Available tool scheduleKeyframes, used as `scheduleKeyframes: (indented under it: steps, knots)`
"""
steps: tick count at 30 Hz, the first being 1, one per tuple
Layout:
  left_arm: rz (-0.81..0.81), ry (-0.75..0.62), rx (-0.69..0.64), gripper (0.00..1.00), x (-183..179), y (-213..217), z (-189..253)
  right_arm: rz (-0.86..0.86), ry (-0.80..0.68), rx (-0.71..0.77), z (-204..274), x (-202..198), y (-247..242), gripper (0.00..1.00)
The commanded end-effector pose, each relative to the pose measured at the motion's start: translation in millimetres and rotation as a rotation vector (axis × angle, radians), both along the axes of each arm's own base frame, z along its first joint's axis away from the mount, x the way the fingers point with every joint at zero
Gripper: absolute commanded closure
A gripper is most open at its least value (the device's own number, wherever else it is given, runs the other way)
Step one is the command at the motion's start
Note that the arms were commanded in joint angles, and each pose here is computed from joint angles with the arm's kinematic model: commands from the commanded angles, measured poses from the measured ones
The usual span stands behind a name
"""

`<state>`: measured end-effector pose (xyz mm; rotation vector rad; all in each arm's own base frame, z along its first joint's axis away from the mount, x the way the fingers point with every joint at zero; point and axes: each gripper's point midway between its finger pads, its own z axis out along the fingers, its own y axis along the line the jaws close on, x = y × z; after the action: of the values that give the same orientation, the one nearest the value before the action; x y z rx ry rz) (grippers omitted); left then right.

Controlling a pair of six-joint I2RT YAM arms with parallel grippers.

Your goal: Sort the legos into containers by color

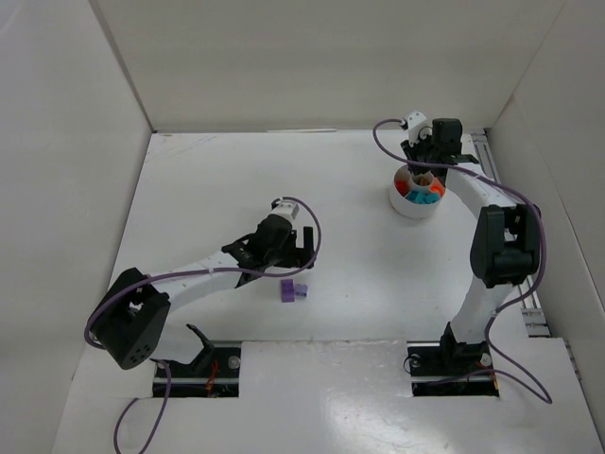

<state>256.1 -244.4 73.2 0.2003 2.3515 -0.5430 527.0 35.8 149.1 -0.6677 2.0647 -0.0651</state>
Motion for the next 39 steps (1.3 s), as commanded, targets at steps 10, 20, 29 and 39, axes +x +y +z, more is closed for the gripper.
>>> scheduleKeyframes:
  steps: [10,20,29,39]
  knots:
    - [0.017,-0.01,-0.048,0.0,0.9,-1.4,24.5,0.004,-0.085,0.017,34.1,2.3,3.5,0.54]
    - [0.051,0.055,-0.082,0.0,-30.6,18.8,20.5,0.003,-0.159,0.044,75.8,-16.2,5.2,0.4]
    - [0.118,0.235,-0.055,0.07,-90.9,32.1,-17.0,0.042,-0.186,0.09,91.0,-70.0,25.4,0.39]
    - [0.236,0.242,0.065,0.25,-115.8,42.8,-44.6,0.069,-0.169,0.116,78.0,-117.3,33.0,0.38]
